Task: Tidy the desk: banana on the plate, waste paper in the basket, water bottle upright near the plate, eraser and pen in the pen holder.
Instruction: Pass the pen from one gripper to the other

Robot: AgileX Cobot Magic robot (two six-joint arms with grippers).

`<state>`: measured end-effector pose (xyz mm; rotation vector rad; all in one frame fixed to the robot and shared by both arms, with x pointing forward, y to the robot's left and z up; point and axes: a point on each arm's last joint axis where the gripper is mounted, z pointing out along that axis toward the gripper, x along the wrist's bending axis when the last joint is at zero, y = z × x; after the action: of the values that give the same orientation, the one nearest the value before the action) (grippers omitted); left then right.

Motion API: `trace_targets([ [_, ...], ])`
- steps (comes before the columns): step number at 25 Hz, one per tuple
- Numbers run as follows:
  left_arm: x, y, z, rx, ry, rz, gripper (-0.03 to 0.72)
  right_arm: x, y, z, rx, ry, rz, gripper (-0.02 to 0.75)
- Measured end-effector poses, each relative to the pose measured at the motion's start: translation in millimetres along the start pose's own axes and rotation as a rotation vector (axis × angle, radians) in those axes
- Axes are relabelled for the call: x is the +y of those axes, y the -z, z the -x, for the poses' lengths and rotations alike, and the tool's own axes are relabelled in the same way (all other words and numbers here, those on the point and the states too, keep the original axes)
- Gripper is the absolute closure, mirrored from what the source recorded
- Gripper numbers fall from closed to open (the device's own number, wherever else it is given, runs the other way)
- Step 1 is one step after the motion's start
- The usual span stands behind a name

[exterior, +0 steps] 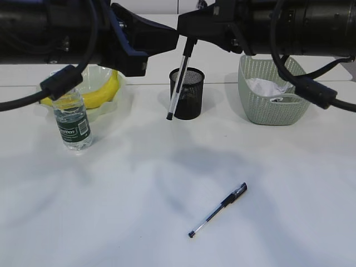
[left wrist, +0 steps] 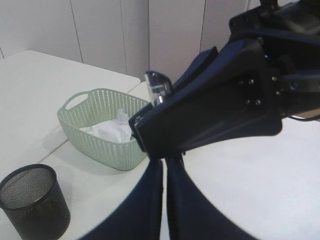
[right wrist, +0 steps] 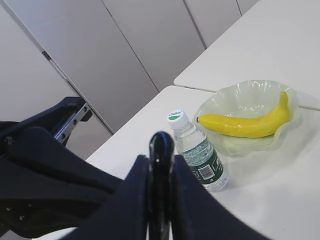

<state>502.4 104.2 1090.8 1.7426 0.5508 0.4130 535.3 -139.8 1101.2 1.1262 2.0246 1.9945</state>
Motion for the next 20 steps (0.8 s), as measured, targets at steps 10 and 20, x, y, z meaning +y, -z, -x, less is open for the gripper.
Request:
trace_targets([
  [10, 0, 0, -1.5, 0.016, 0.001, -0.005, 0.700, 0, 0, 0, 0.003, 0.019, 0.000, 0.681],
  [20, -4, 1, -10.4, 0.114, -0.025, -0.050, 0.573, 0, 0, 5, -0.053, 0.133, -0.001, 0.681],
])
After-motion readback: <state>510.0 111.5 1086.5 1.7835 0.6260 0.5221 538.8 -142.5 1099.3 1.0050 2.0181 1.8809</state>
